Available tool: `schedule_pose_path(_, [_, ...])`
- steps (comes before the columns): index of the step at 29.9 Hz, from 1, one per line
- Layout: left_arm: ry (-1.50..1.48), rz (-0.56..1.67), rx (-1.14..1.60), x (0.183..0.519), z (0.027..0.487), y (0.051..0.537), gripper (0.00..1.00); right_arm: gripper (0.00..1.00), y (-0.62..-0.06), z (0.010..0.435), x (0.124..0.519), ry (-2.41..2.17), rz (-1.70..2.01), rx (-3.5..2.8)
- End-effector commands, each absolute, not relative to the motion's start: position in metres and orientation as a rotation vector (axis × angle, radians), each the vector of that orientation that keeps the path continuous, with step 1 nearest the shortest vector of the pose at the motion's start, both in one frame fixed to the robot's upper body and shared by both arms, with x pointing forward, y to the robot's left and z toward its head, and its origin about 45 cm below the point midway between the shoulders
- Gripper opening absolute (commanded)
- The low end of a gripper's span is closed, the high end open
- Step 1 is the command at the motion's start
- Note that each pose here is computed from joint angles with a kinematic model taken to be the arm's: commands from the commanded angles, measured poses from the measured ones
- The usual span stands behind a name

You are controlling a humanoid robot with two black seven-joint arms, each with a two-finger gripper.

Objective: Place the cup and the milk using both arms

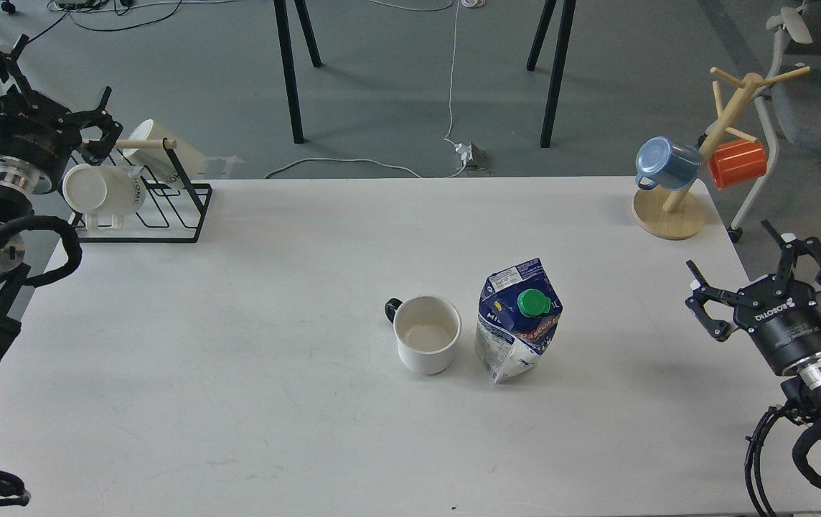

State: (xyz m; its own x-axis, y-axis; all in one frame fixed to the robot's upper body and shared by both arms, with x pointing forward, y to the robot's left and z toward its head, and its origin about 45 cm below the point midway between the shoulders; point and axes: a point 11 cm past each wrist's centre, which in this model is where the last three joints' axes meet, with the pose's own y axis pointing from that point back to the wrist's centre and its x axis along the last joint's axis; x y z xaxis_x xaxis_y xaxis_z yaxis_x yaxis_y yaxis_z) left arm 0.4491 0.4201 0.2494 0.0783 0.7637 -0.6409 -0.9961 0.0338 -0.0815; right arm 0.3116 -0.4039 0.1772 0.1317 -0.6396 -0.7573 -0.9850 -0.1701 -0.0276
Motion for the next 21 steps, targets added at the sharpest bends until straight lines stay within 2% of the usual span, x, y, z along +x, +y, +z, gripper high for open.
schedule_pose_path(1, [0.527, 1.41, -0.622, 0.454, 0.243, 0.4, 0.99, 0.97, -0.411, 0.221, 0.36, 1.518, 0.696, -1.882])
schedule_pose_path(5, [0.555, 1.384, -0.649, 0.457, 0.239, 0.385, 0.99, 0.96, -0.413, 0.258, 0.404, 1.506, 0.627, -1.931])
schedule_pose_path(12, [0.614, 1.338, -0.738, 0.46, 0.235, 0.363, 0.99, 0.97, -0.394, 0.263, 0.463, 1.534, 0.69, -1.882])
schedule_pose_path(21, [0.615, 1.307, -0.778, 0.458, 0.241, 0.357, 0.99, 0.99, -0.362, 0.259, 0.474, 1.464, 0.735, -1.866])
